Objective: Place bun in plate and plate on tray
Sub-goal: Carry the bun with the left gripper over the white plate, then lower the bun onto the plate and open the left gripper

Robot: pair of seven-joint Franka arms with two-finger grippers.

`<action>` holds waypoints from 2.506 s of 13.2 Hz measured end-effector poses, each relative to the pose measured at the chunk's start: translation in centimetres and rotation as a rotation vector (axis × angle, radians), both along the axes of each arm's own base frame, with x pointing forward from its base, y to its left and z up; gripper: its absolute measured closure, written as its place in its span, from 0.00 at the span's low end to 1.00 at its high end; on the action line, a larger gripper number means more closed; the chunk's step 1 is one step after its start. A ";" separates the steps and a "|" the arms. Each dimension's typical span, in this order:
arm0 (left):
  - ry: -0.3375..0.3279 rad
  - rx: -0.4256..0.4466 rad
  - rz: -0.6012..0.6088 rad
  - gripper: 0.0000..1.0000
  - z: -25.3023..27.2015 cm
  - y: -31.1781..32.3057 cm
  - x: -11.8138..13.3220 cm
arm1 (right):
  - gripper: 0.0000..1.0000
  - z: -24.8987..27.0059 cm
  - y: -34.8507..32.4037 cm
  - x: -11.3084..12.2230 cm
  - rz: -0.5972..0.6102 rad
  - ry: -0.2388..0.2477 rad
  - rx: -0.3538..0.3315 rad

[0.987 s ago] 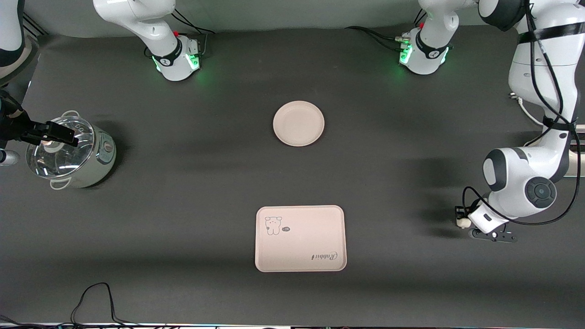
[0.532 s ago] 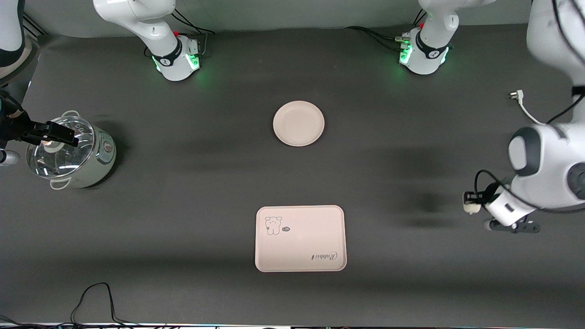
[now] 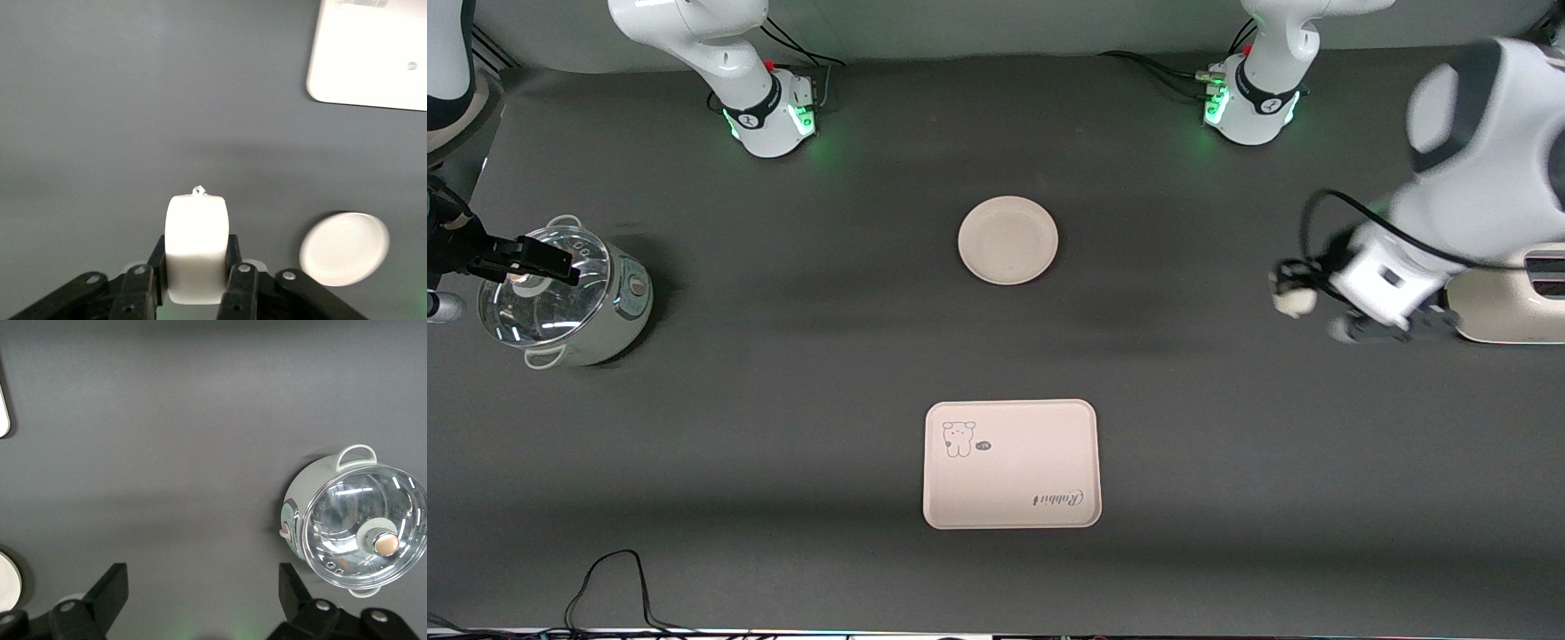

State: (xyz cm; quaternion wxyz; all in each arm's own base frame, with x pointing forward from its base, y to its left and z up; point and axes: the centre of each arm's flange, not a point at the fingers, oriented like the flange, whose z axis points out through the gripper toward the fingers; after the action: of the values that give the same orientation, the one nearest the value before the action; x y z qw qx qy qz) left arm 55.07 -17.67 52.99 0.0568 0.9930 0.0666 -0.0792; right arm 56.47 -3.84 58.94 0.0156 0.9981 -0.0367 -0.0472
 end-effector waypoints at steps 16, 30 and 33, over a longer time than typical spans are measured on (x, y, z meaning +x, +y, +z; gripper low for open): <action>-0.041 0.065 0.014 0.59 -24.8 -35.6 -17.9 | 0.00 0.0 0.0 0.0 0.000 0.000 0.000; -0.055 0.086 -0.023 0.02 -33.7 -34.4 -23.3 | 0.00 0.0 0.0 0.0 0.000 0.000 0.000; -0.067 0.088 -0.011 0.00 -32.4 -34.2 -22.5 | 0.00 0.0 0.0 0.0 0.000 0.001 0.000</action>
State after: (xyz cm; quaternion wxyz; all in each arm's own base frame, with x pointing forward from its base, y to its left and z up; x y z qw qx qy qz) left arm 32.60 -51.87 20.55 0.0150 0.9970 0.0626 -0.0431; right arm 56.46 -3.85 58.91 0.0156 0.9981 -0.0368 -0.0475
